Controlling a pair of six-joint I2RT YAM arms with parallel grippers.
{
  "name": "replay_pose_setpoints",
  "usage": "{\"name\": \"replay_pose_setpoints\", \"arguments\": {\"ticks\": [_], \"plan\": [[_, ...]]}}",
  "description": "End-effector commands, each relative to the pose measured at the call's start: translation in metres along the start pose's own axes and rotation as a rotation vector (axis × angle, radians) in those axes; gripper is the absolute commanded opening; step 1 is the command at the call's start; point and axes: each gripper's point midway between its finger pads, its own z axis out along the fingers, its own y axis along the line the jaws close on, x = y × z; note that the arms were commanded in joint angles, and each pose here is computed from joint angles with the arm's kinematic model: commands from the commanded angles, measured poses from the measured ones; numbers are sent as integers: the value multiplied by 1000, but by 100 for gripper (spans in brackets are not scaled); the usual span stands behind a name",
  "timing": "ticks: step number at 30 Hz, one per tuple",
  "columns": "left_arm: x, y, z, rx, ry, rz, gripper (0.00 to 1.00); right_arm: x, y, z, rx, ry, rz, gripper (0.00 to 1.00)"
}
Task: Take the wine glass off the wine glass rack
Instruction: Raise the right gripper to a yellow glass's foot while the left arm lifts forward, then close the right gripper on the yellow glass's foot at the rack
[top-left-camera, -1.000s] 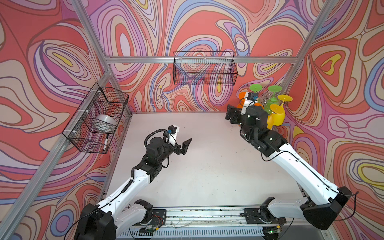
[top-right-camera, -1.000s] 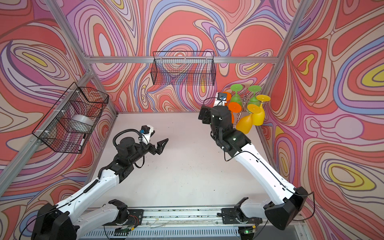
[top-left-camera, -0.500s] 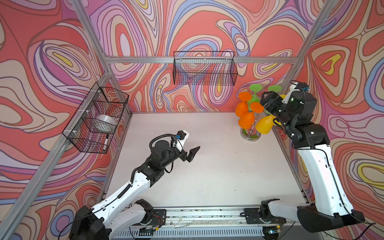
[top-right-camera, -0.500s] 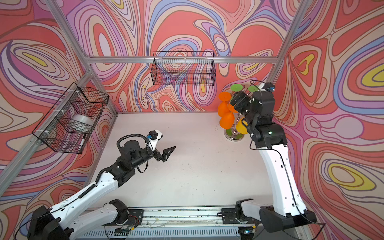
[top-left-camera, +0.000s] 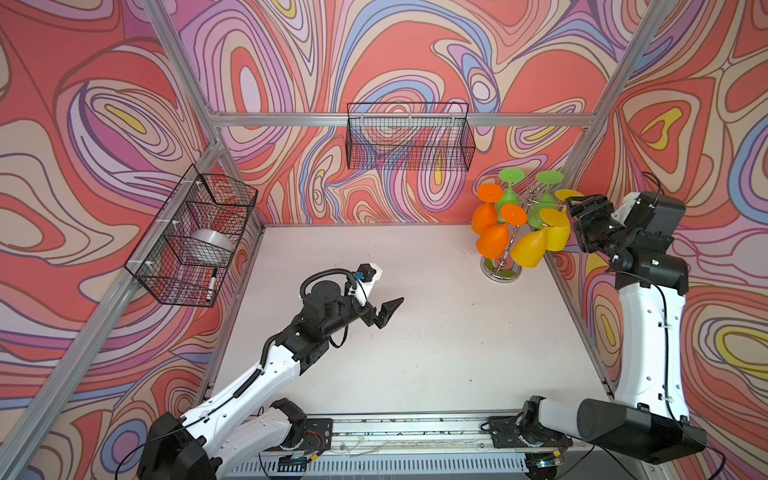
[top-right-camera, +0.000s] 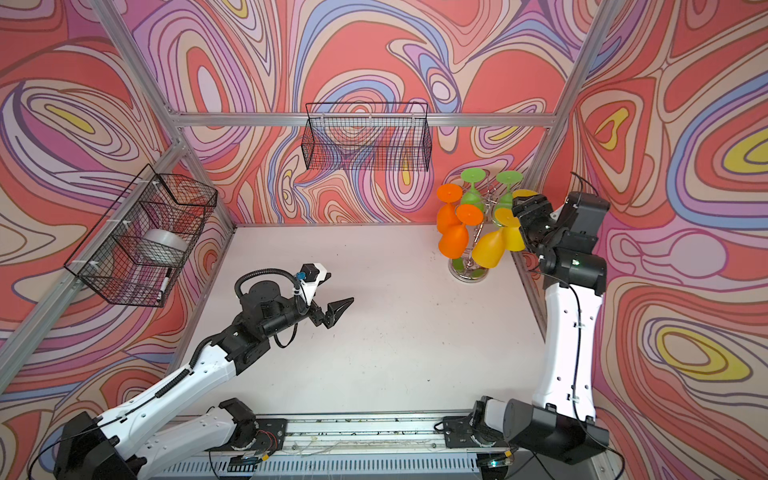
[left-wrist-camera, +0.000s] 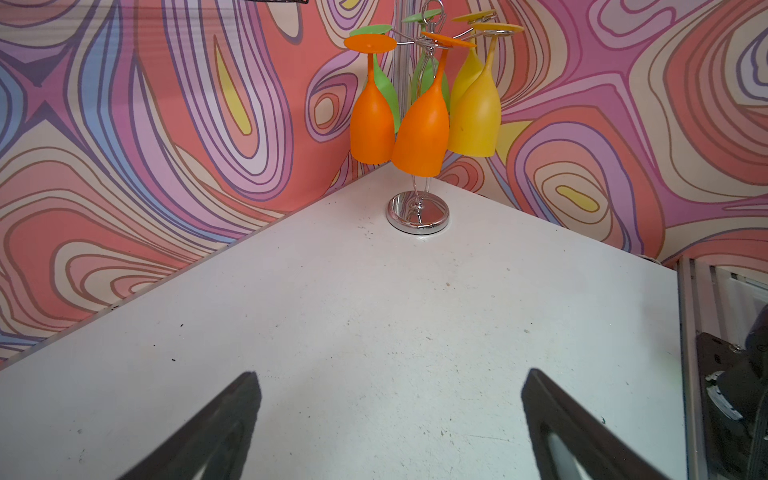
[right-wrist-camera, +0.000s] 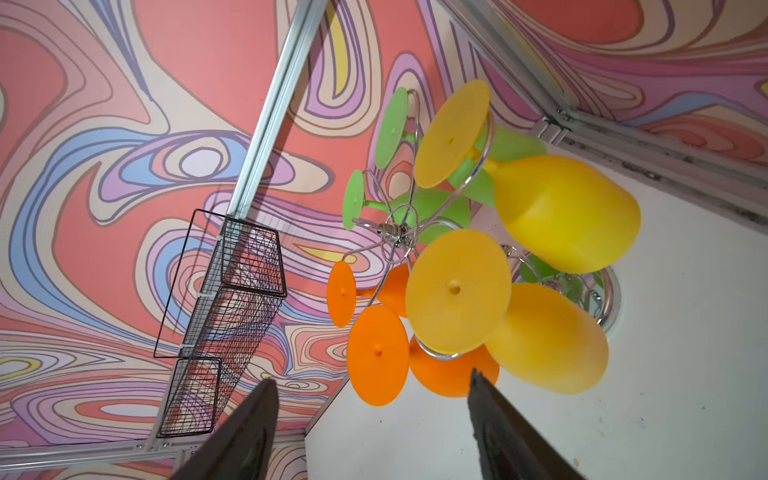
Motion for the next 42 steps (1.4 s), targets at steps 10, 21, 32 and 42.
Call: {"name": "replay_pose_setpoints", "arguments": {"ticks": [10,21,32,42], "plan": [[-17,-15,-2,74,-31,9,98,11,-38,31,-29,74,240,62],[-17,-16,-1,81,-31,5,98,-5,-60,47,-29,13,314,51],[-17,-17,0,93,-30,-1,97,-17,-63,62,-61,-19,335,36],[-15,-17,1,94,-27,0,97,-19,-65,72,-91,-16,374,21]]}}
